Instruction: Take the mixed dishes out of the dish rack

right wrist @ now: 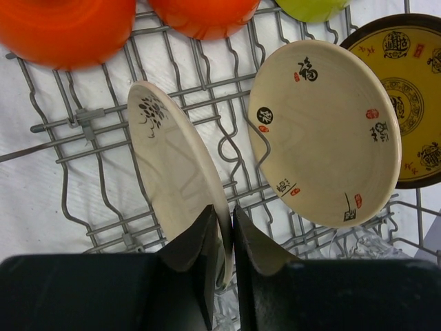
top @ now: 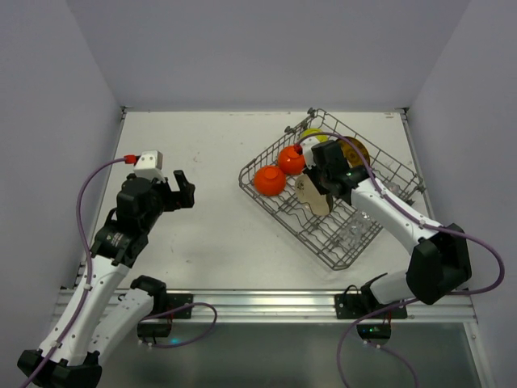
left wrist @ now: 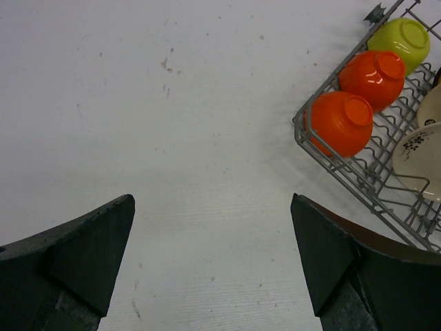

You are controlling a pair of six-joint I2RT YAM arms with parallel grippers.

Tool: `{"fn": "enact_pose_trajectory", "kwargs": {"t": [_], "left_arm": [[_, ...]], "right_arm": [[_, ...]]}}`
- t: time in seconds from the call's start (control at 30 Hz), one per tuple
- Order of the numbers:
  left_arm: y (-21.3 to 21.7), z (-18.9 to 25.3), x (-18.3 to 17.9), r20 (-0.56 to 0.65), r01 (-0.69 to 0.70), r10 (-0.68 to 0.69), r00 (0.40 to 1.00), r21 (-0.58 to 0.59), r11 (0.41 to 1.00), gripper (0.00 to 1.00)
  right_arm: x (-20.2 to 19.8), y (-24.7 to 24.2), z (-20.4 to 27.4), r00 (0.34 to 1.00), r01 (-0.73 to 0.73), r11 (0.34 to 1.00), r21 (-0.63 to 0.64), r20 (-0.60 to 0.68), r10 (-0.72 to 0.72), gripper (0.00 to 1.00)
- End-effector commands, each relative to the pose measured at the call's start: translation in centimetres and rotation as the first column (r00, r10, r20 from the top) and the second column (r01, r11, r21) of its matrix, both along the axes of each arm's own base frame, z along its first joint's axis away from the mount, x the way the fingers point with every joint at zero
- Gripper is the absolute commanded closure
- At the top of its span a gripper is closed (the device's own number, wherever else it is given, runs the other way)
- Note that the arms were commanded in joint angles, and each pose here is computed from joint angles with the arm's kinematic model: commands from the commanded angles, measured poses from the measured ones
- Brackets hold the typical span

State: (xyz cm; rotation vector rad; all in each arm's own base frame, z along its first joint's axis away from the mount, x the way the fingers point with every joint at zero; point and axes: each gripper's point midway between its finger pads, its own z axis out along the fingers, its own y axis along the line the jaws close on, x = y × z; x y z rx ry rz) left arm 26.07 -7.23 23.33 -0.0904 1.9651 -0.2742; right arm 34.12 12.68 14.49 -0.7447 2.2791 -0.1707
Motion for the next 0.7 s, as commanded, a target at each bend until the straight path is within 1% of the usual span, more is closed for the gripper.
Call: {"fn": "enact_pose_trajectory", "kwargs": {"t": [0.0, 0.2, 0.4, 0.67], "left_arm": [[-0.2, 0.3, 0.2, 0.025, 0.016, -0.016, 1.000, -0.005, 1.000, 0.00], [-0.2, 0.3, 0.2, 0.027, 0.014, -0.014, 1.000, -0.005, 1.000, 0.00], [-0.2, 0.3, 0.2, 0.025, 0.014, -0.014, 1.000, -0.005, 1.000, 0.00], [-0.2, 0.3, 0.2, 0.025, 0.016, -0.016, 1.000, -0.005, 1.000, 0.00]], "right_arm": [[0.4, 0.0, 0.8, 0.999, 0.004, 1.000, -0.002, 0.035, -0.004, 0.85], [0.2, -0.3, 1.1, 0.999, 0.006, 1.000, -0.010, 0.038, -0.005, 0.93], [0.0, -0.5, 2.4, 0.998, 0.003, 1.000, 0.001, 0.068, -0.003, 1.00], [-0.3, -0.6, 5.1, 0.992, -0.011, 1.000, 0.029, 0.129, 0.007, 1.00]]}}
